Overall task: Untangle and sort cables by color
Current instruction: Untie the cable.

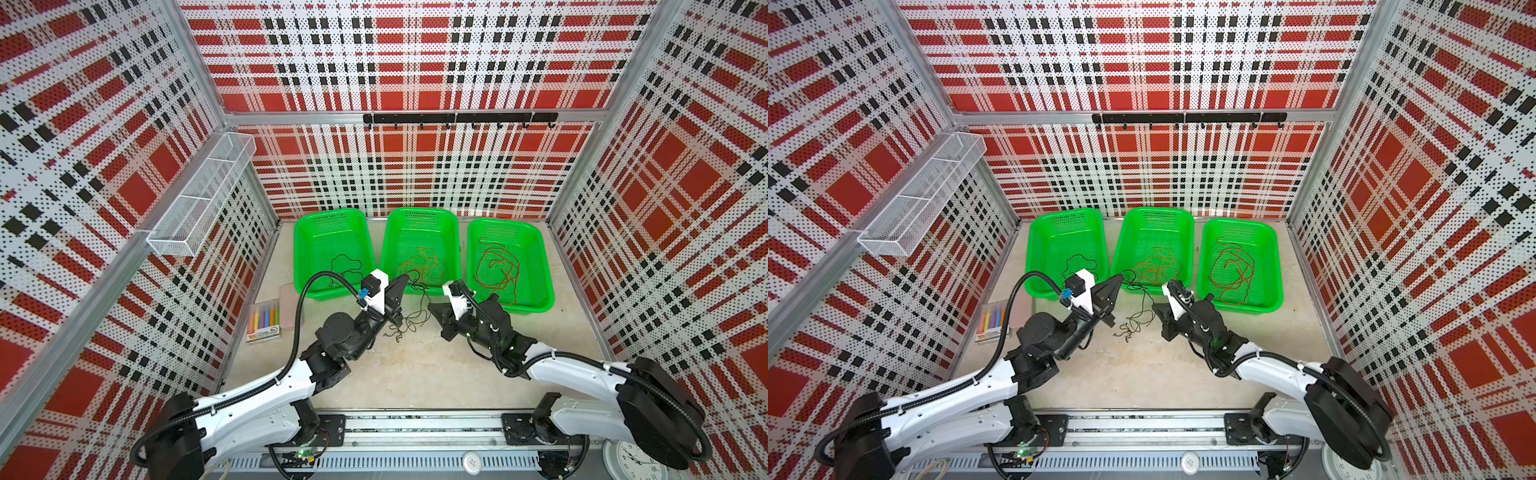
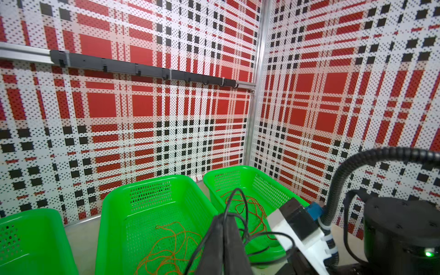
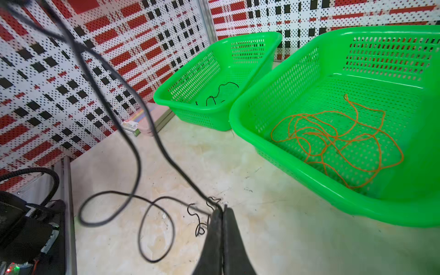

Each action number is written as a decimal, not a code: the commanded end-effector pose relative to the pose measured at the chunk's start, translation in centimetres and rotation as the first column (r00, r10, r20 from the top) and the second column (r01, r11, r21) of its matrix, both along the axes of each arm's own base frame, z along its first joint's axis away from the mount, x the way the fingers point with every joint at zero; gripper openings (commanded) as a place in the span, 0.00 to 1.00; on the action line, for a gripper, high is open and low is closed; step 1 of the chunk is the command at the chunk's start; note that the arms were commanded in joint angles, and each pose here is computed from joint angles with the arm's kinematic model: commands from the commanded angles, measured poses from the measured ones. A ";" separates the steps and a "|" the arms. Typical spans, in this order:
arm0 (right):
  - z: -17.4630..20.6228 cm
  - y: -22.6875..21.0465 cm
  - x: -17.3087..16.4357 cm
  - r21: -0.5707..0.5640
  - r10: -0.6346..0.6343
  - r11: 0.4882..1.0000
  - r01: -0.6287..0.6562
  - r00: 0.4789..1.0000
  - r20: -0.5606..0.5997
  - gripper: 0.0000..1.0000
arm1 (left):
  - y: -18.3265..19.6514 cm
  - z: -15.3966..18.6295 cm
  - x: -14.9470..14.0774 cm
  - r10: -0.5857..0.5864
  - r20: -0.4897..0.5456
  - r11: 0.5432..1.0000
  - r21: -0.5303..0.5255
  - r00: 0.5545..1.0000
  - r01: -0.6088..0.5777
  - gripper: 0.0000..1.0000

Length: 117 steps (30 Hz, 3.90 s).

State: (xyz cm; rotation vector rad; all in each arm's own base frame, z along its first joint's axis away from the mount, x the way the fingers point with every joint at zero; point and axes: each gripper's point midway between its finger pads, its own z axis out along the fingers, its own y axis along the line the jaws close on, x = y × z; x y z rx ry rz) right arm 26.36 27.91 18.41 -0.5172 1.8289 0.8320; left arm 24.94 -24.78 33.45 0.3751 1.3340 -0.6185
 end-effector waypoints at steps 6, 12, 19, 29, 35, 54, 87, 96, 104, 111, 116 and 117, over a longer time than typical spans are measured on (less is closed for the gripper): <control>6.1 -0.5 -0.5 -0.072 0.029 0.997 -0.024 0.997 0.074 0.00 | 3.4 -5.8 1.8 0.059 -0.143 0.995 -0.075 0.988 -0.071 0.13; 6.6 0.3 -0.4 -0.161 0.069 0.985 -0.070 0.998 -0.011 0.00 | 5.1 -10.1 1.9 0.106 -0.208 0.989 -0.080 0.972 -0.125 0.17; 8.4 0.6 0.2 -0.242 0.087 0.967 -0.084 0.996 0.003 0.00 | 6.9 -12.8 1.8 0.166 -0.253 0.980 -0.069 0.953 -0.189 0.44; 8.1 1.1 0.3 -0.332 0.139 0.934 -0.134 0.990 -0.007 0.00 | 2.1 -12.5 -1.2 0.011 -0.119 0.995 0.096 0.993 0.001 0.67; 8.2 1.1 0.1 -0.338 0.150 0.930 -0.143 0.989 -0.005 0.00 | 0.8 -10.6 -2.0 -0.019 -0.031 0.994 0.106 0.999 0.022 0.74; 15.0 -1.5 0.2 -0.372 0.096 0.928 -0.028 0.981 0.167 0.00 | -2.4 -1.1 4.5 0.135 0.124 0.977 0.150 0.983 -0.153 0.00; 3.2 1.0 -0.8 -0.006 0.089 0.996 -0.088 0.993 0.080 0.29 | -4.8 16.8 1.1 0.022 0.314 0.984 0.161 0.949 -0.076 0.00; -1.0 0.9 -0.6 0.021 0.065 0.998 -0.065 0.998 0.008 0.19 | -4.0 18.2 2.5 0.049 0.327 0.978 0.175 0.944 -0.112 0.00; 2.4 -0.6 -1.9 0.093 0.055 0.993 -0.072 0.983 0.173 0.67 | -4.7 18.6 2.4 0.005 0.325 0.982 0.175 0.946 -0.065 0.00; 2.4 1.1 -1.1 0.079 0.092 0.991 -0.106 0.981 0.169 0.74 | -5.2 18.9 1.7 -0.010 0.330 0.983 0.175 0.944 -0.051 0.00; 2.1 2.0 -0.1 0.092 0.087 0.991 -0.101 0.984 0.155 0.73 | -3.7 18.7 3.8 0.059 0.318 0.972 0.200 0.946 -0.127 0.00; 2.4 2.1 -0.2 0.108 0.089 0.988 -0.109 0.981 0.169 0.73 | -3.3 18.4 4.4 0.069 0.316 0.970 0.200 0.946 -0.137 0.00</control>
